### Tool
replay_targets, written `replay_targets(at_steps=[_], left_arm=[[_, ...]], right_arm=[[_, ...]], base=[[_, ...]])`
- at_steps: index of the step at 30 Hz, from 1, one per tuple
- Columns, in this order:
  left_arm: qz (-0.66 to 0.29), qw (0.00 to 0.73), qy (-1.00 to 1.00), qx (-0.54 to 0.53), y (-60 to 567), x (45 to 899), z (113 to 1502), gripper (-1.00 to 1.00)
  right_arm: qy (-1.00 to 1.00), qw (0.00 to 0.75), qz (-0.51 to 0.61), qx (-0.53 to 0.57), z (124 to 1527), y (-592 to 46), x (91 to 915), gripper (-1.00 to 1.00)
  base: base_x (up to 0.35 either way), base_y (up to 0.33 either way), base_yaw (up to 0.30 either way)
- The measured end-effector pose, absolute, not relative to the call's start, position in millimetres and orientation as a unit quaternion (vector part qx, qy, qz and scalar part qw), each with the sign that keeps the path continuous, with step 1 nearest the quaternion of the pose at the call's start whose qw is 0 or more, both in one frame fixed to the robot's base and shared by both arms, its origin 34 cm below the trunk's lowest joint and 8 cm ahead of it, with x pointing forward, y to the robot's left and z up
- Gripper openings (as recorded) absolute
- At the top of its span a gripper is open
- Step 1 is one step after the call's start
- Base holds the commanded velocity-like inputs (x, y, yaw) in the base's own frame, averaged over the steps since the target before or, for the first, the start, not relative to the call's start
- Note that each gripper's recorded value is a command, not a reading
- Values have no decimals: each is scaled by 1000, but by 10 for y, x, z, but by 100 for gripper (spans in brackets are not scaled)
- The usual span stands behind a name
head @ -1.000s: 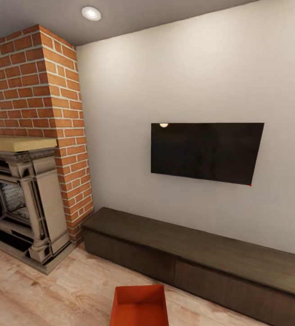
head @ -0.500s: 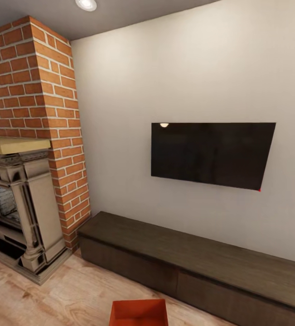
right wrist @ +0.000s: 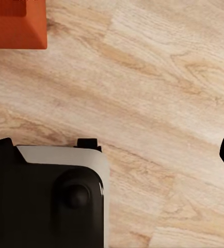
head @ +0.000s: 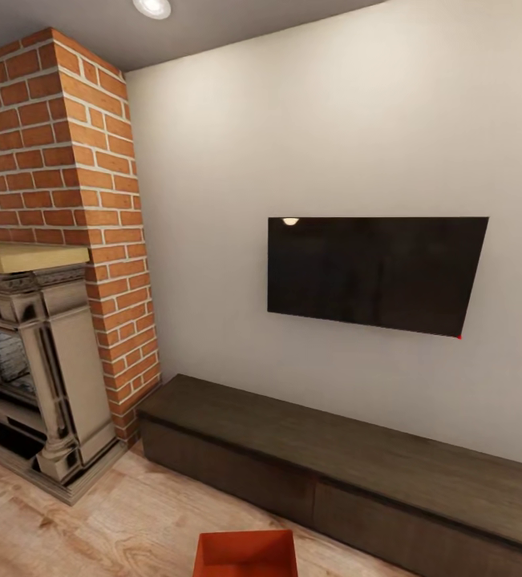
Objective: Move the two storage containers from the living room to the garage. In the garage, place one container on the floor and stack the other container on top of it (either order is fine).
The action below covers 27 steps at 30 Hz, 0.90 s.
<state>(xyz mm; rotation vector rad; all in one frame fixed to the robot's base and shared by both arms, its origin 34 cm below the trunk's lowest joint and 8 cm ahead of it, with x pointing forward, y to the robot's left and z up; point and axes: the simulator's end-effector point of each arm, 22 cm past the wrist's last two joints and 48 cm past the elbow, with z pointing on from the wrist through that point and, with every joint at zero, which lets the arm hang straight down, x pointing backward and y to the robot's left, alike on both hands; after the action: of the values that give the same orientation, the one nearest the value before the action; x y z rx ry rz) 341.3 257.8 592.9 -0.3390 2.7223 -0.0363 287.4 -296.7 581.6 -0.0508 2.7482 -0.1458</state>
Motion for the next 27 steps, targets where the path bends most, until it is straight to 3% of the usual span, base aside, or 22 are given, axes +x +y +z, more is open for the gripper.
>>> replay_targets(at_steps=[9, 27], left_arm=[[-13, 197, 973, -121, 2570, 3411, 5928, 100], [-14, 197, 973, -121, 2555, 3408, 5929, 100]], right_arm=[[979, 194, -51, -17, 5817, -2955, 2880, 100], [979, 195, -51, -17, 5820, -2955, 2883, 100]], base=[[0, 189, 0], [23, 12, 0]])
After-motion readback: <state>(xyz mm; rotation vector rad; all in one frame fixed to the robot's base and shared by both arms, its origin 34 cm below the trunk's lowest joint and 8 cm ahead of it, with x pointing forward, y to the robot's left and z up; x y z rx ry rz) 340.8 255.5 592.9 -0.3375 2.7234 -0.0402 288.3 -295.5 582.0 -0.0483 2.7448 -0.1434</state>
